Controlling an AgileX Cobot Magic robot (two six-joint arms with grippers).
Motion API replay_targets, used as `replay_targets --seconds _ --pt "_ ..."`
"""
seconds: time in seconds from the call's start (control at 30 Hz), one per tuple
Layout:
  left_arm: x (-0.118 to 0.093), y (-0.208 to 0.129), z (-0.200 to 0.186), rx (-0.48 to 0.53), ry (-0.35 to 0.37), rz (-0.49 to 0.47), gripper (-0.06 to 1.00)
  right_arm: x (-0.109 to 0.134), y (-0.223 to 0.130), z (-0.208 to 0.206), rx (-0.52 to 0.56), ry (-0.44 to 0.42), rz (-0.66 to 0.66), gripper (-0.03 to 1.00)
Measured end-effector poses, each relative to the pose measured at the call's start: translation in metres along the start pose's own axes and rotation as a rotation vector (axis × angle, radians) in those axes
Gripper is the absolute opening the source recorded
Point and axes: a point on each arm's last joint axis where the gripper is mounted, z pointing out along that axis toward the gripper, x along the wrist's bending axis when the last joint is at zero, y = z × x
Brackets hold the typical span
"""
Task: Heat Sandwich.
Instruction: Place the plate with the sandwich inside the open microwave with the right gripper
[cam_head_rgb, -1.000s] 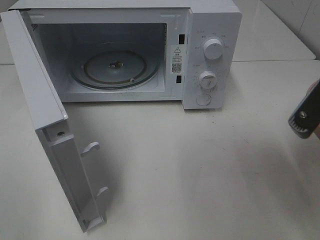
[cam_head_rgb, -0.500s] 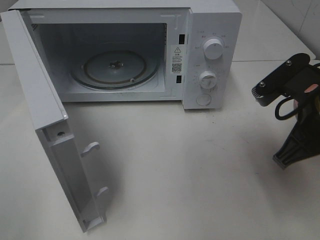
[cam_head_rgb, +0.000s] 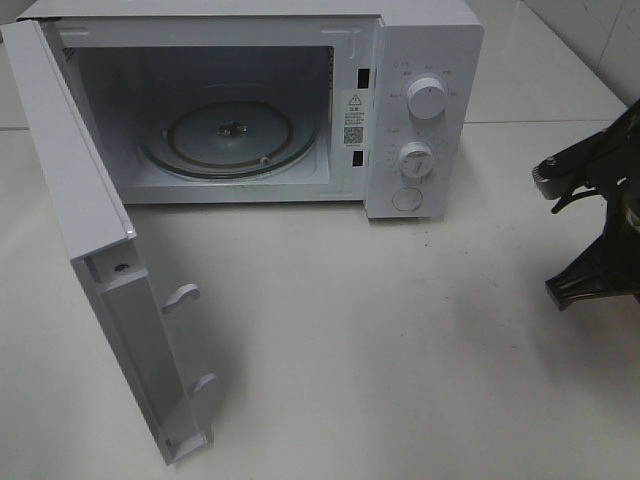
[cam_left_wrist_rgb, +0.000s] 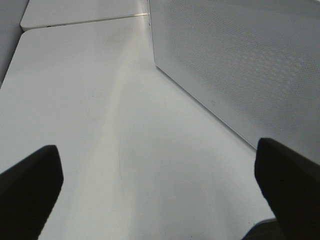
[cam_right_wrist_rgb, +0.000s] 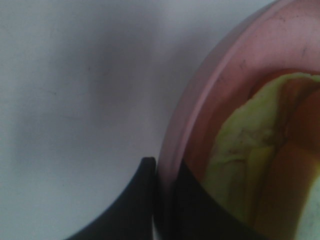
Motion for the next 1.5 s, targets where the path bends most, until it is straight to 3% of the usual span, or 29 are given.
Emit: replay_targets --seconds 0.4,0.83,1.5 --pt "0.0 0.0 0.0 0.0 0.0 0.0 0.99 -0.002 0.011 0.033 0.008 0.001 0.072 0.05" --pt "0.0 0.0 0.0 0.0 0.0 0.0 0.99 0.018 0.015 0.068 0.046 0.003 0.043 0.05" --pt "0.0 0.0 0.0 0.0 0.0 0.0 0.99 0.028 0.019 0.082 0.021 0.016 0.004 0.1"
